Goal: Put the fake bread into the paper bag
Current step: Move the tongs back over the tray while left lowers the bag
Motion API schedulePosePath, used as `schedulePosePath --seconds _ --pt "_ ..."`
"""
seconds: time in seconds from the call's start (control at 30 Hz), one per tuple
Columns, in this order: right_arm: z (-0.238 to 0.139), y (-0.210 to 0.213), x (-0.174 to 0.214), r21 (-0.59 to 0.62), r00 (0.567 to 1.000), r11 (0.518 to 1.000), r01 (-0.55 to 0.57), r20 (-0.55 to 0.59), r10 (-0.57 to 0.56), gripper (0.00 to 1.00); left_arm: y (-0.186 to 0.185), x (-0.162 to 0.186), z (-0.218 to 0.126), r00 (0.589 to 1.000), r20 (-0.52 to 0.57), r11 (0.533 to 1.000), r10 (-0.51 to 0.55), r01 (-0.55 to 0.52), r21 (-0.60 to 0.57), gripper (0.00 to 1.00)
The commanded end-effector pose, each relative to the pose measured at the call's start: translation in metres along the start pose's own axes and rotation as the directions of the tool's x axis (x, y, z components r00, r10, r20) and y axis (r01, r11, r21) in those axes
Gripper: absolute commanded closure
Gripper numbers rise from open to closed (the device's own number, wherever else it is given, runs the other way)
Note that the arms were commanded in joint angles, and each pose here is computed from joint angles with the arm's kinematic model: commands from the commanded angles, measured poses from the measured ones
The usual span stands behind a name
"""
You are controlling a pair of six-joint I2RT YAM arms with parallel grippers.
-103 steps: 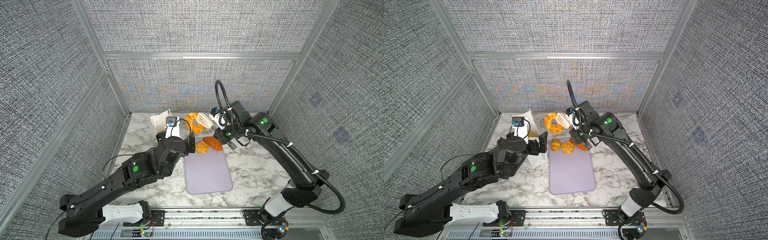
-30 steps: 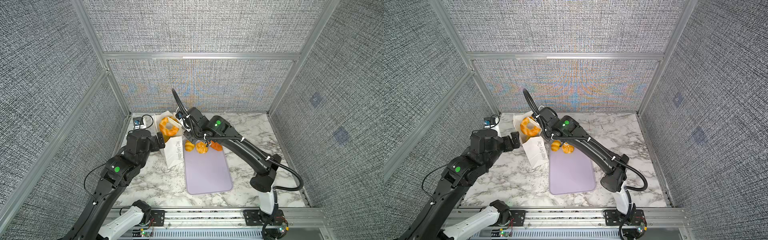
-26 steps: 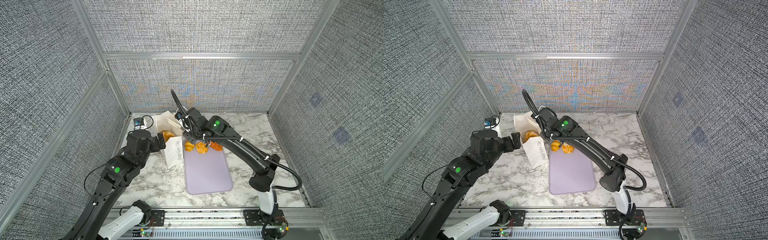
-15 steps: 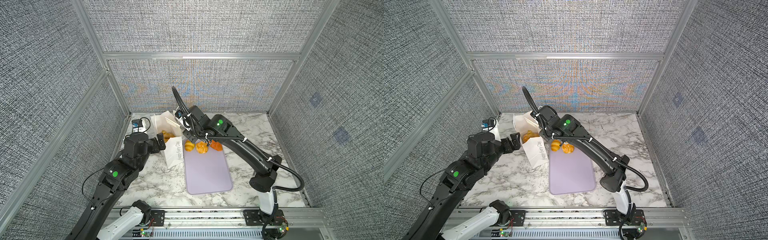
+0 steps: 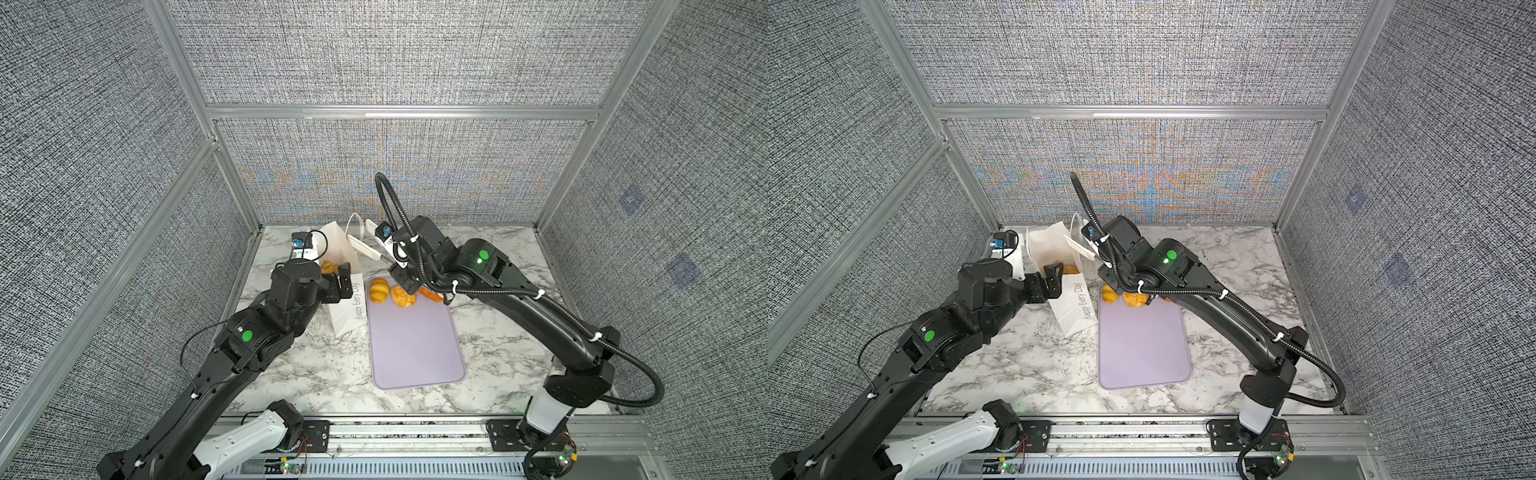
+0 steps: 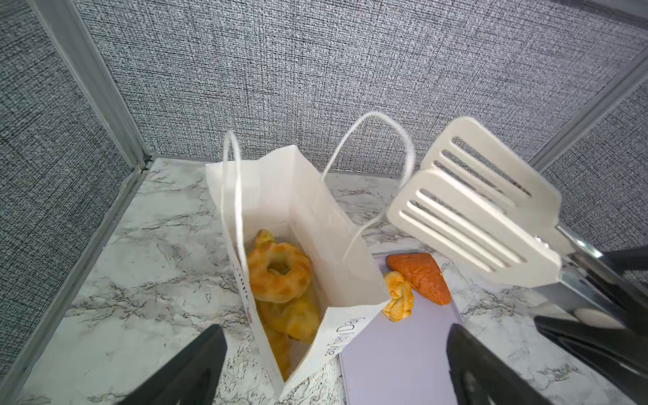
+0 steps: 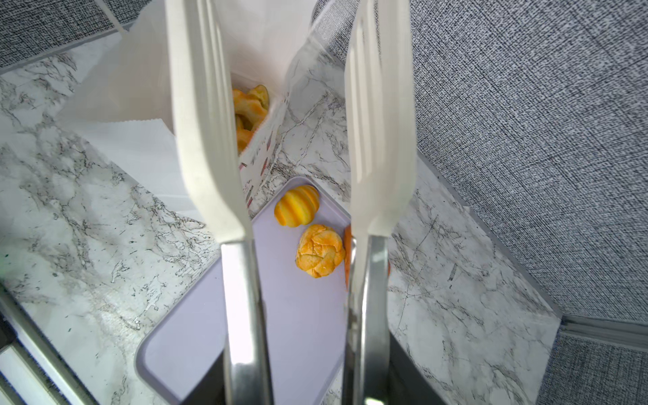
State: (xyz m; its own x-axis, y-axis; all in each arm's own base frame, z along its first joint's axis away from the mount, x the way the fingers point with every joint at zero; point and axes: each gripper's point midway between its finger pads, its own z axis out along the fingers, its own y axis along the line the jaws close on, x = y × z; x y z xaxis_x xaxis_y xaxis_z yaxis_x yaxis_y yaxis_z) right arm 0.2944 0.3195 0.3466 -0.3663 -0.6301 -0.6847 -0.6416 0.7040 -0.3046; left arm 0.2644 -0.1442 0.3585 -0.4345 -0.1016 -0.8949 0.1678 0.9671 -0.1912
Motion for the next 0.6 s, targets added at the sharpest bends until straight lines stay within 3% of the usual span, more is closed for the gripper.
schedulePosePath --seconds 0.0,0.33,0.57 --pt "-0.005 -0.017 0.007 0.087 0.999 0.996 -0.037 0.004 0.037 0.52 -0.011 -0.009 0.002 0.999 0.047 1.0 0.014 -0.013 -0.004 0.01" --pt "-0.012 -0.058 0.068 0.227 0.989 0.969 -0.101 -0.08 0.122 0.51 -0.045 -0.002 0.011 0.997 0.039 0.997 0.065 -0.066 0.042 0.01" --pt "0.005 -0.078 0.123 0.276 0.962 0.954 -0.118 -0.206 0.179 0.5 -0.064 0.007 0.02 0.996 0.018 0.993 0.089 -0.09 0.074 0.01"
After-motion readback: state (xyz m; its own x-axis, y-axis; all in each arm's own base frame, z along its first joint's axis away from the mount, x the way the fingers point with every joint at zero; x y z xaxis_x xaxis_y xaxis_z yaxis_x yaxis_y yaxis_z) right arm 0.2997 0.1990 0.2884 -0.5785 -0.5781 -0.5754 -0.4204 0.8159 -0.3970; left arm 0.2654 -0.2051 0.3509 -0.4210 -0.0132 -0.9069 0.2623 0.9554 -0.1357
